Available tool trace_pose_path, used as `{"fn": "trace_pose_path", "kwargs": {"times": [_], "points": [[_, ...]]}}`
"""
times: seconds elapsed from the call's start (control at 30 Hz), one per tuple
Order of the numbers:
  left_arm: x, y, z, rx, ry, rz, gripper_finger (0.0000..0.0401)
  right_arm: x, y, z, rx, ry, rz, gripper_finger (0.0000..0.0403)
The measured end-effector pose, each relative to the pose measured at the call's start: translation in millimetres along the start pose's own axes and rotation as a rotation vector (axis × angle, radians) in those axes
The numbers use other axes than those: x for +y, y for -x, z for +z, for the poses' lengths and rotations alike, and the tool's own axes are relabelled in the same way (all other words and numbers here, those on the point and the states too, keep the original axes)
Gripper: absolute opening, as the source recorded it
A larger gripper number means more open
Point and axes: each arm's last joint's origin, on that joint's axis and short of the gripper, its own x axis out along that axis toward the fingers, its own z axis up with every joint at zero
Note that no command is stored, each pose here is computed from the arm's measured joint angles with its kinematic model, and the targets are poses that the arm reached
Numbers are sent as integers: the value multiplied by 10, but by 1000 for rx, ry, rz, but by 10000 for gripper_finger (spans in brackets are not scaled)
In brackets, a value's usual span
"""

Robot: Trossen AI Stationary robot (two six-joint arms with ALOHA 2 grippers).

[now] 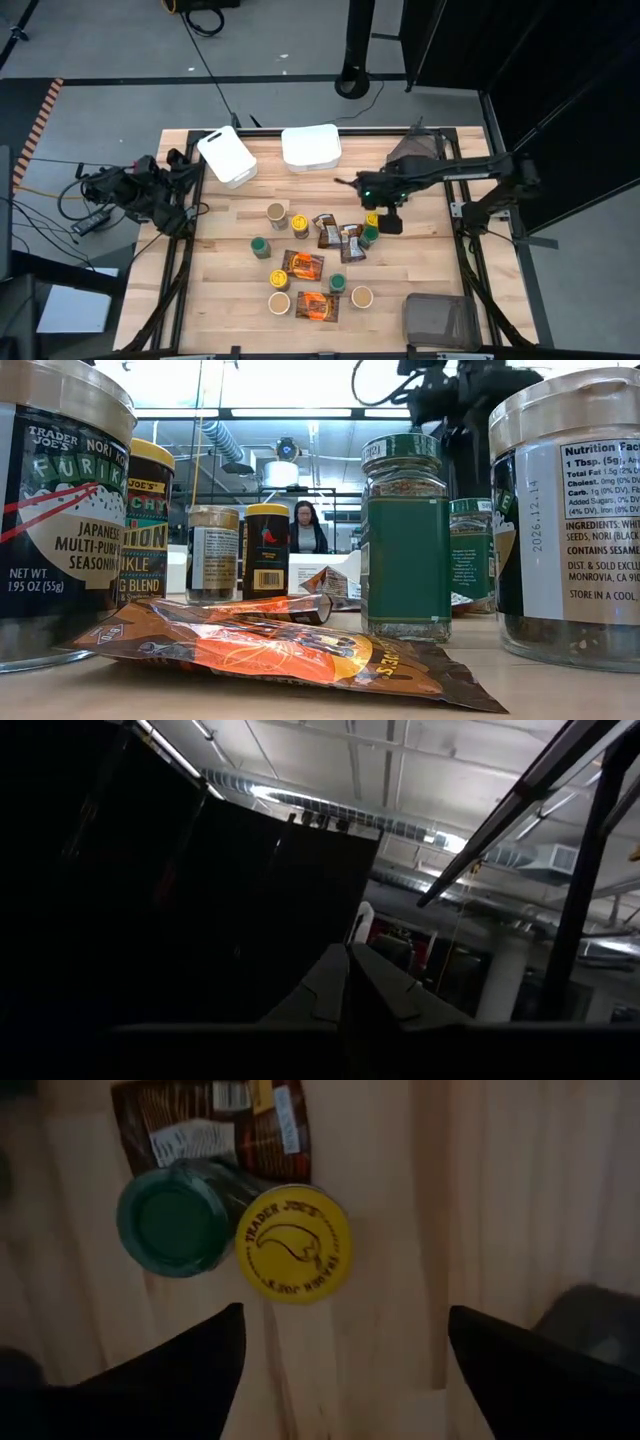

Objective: Sort spices by type
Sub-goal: Put the right yellow seasoning bottle into the top black bin

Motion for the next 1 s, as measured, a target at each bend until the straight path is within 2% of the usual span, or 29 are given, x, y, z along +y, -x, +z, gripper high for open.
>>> {"fn": "trace_pose_path", "kwargs": {"times": [0.2, 0.43, 0.73, 1.0], "points": [[3, 0, -24, 19, -16, 9, 26, 91, -218, 113, 61, 104, 3, 347], [3, 0, -24, 20, -16, 9, 26, 187, -357, 251, 11, 236, 6, 337], [3, 0, -30, 24, -16, 8, 26, 154, -425, 290, 18, 196, 6, 324], [2, 0, -35, 28, -19, 7, 26, 118, -424, 276, 35, 169, 5, 250]]}}
